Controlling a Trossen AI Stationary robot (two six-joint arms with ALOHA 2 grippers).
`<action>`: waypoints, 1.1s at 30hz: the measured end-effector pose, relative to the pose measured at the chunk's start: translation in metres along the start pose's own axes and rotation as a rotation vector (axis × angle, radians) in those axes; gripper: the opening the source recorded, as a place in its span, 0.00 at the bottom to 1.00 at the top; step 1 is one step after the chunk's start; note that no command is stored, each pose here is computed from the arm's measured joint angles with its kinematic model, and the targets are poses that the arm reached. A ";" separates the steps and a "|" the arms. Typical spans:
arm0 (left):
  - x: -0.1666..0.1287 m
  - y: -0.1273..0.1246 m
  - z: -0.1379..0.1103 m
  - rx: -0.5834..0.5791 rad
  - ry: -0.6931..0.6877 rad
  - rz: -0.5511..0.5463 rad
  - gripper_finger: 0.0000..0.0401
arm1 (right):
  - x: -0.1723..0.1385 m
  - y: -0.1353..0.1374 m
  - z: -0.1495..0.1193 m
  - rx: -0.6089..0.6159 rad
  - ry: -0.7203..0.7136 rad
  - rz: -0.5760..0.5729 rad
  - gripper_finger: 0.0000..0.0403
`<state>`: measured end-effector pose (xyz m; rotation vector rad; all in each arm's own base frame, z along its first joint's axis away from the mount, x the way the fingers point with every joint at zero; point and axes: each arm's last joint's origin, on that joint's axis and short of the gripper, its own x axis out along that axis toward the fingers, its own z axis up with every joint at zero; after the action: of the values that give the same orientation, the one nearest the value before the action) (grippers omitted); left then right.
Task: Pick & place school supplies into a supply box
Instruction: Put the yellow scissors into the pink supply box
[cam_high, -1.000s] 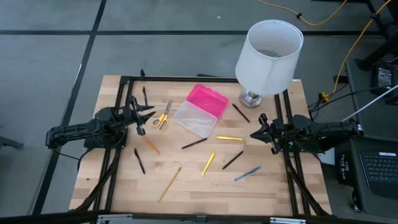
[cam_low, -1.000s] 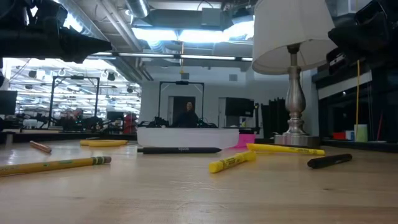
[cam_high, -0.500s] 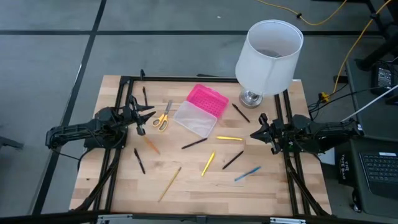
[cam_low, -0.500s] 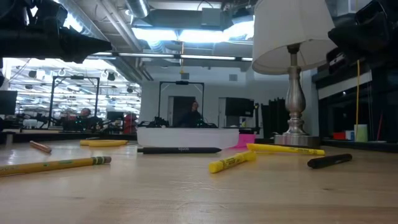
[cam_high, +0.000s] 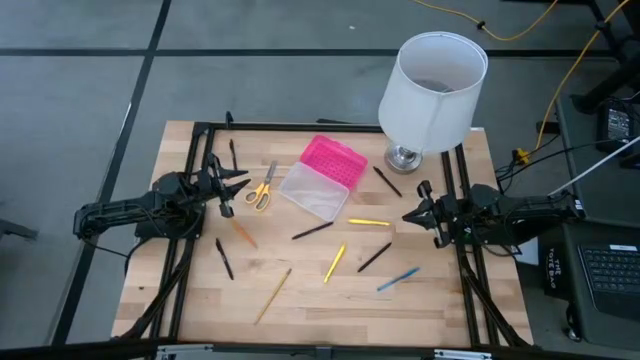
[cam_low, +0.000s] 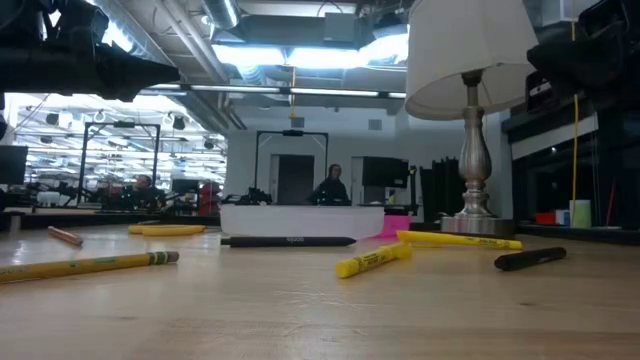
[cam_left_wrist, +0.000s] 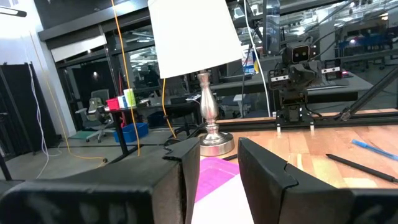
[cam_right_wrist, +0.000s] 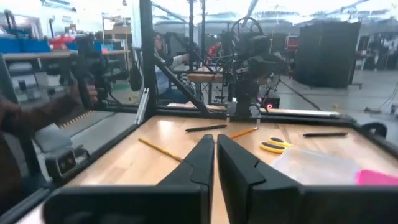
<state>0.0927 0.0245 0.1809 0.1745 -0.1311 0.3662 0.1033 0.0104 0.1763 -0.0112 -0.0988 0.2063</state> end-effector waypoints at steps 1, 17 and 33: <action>0.000 0.000 0.000 0.000 0.000 0.000 0.25 | 0.000 0.000 0.000 -0.019 -0.003 -0.003 0.06; 0.000 0.000 0.000 0.000 -0.001 0.000 0.25 | -0.001 -0.007 -0.001 -0.019 0.013 -0.259 0.06; 0.000 0.000 0.000 -0.018 0.000 0.001 0.25 | -0.001 -0.007 -0.010 0.243 0.072 -0.262 0.06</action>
<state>0.0926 0.0245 0.1810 0.1564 -0.1348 0.3658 0.1044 0.0032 0.1666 0.2354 -0.0028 -0.0449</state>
